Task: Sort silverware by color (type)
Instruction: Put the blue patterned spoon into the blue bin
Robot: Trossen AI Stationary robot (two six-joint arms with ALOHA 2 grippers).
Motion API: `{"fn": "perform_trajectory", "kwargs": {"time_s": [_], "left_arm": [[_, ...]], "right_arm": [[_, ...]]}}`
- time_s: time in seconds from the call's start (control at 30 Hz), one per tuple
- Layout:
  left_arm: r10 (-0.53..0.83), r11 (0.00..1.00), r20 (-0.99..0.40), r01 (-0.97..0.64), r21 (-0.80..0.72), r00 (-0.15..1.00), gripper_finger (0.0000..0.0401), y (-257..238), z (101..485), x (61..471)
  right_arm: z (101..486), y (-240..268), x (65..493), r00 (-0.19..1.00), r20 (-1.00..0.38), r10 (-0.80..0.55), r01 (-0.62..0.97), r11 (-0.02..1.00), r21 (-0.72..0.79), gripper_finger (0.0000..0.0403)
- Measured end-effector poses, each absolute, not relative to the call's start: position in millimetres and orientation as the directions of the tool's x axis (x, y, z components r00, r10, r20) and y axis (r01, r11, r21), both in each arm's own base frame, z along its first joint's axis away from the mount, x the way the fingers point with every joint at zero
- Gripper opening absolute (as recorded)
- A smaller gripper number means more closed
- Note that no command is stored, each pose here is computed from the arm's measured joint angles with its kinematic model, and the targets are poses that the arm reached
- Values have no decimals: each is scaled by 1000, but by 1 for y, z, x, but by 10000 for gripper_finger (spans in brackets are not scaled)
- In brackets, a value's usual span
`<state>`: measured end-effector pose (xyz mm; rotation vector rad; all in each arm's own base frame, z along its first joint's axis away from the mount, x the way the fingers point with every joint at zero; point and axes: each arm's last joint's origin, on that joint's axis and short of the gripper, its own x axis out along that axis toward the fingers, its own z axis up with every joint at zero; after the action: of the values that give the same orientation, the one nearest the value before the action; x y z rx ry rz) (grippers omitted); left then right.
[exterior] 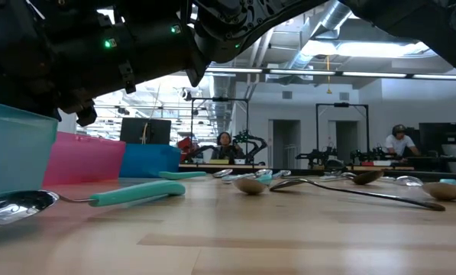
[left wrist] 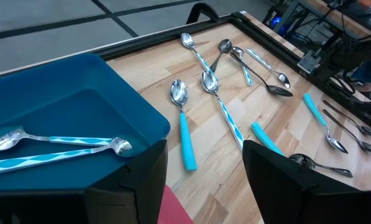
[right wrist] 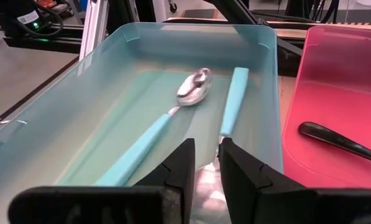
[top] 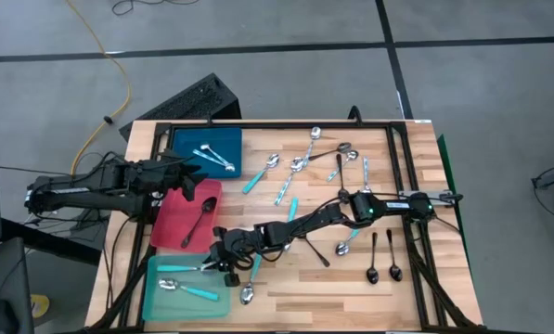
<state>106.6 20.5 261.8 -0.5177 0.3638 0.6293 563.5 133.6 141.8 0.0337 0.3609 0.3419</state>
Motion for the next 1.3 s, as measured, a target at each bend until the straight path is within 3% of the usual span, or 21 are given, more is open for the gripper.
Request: {"fn": "perform_trajectory", "kwargs": {"time_s": [0.7, 1.3], "left_arm": [[461, 690, -470, -637, -345, 753, 195, 21, 262, 107], [459, 690, -470, -636, -346, 754, 195, 20, 262, 107]], "right_arm": [[159, 132, 562, 902, -321, 289, -267, 957, 110, 98], [211, 120, 554, 924, -291, 249, -248, 968, 43, 98]]}}
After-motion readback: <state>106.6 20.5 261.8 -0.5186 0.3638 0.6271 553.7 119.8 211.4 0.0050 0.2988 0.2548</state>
